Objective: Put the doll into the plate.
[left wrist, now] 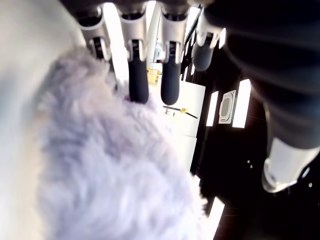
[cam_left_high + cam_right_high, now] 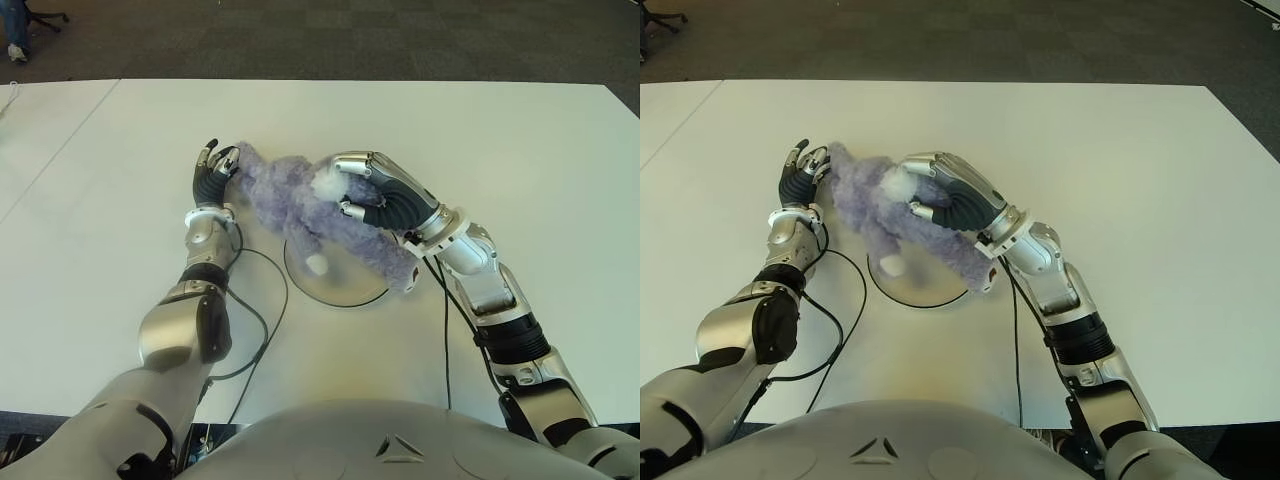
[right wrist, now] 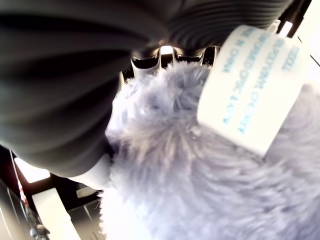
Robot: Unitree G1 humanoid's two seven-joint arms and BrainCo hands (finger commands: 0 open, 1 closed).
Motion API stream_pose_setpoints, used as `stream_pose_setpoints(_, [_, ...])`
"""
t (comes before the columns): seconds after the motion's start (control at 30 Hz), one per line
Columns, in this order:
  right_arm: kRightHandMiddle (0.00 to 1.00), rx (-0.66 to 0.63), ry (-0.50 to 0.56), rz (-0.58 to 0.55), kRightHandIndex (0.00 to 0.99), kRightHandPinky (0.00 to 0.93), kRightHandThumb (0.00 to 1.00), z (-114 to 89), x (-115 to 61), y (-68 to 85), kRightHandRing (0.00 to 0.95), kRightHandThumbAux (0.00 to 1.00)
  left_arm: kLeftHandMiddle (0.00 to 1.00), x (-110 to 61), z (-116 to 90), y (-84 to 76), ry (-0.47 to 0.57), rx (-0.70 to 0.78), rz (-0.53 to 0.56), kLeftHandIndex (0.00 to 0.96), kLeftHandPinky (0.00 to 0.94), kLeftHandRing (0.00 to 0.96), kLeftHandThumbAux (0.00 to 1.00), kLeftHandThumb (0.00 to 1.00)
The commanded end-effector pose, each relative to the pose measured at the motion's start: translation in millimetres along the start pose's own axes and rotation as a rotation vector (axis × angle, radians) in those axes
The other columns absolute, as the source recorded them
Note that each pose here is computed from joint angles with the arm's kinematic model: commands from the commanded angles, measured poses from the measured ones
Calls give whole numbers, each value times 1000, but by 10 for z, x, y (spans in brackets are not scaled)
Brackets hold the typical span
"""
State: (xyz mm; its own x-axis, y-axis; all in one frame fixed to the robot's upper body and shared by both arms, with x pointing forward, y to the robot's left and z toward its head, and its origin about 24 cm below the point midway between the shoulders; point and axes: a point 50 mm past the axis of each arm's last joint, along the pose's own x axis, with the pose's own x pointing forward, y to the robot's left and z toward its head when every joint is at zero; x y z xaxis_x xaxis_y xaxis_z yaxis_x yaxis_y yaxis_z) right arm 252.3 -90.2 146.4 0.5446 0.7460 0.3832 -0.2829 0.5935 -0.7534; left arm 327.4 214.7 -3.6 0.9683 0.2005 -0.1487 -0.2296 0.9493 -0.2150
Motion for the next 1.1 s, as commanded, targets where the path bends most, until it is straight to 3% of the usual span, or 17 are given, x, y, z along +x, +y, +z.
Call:
stream_pose_setpoints(0.03, [861, 4, -57, 28, 437, 858, 699, 90, 63, -32, 861, 726, 285, -498, -868, 44, 403, -42, 26, 133, 260, 291, 627, 0])
stream_pose_setpoints(0.2, [871, 3, -61, 33, 437, 873, 699, 105, 55, -48, 870, 725, 286, -501, -868, 34, 397, -28, 17, 132, 257, 290, 623, 0])
stream_pose_setpoints(0.27, [887, -1, -63, 37, 437, 879, 698, 111, 50, -60, 880, 724, 307, -505, -871, 30, 395, -23, 13, 148, 307, 315, 627, 0])
stream_pose_setpoints(0.43, [891, 10, -45, 69, 437, 874, 698, 103, 21, -50, 879, 723, 300, -507, -871, 26, 388, -39, 18, 157, 321, 326, 629, 0])
stream_pose_setpoints(0.8, [883, 62, 0, 98, 437, 866, 698, 28, -49, 74, 874, 723, 278, -489, -865, 21, 405, -13, 39, 158, 308, 308, 649, 0])
stream_pose_setpoints(0.9, [877, 89, 23, 101, 437, 857, 698, -9, -64, 128, 869, 724, 283, -486, -864, 19, 408, -9, 44, 159, 333, 315, 654, 0])
stream_pose_setpoints(1.1, [870, 146, 98, 147, 437, 853, 696, -163, -230, 456, 864, 726, 286, -486, -867, 17, 410, -4, 52, 149, 316, 315, 649, 0])
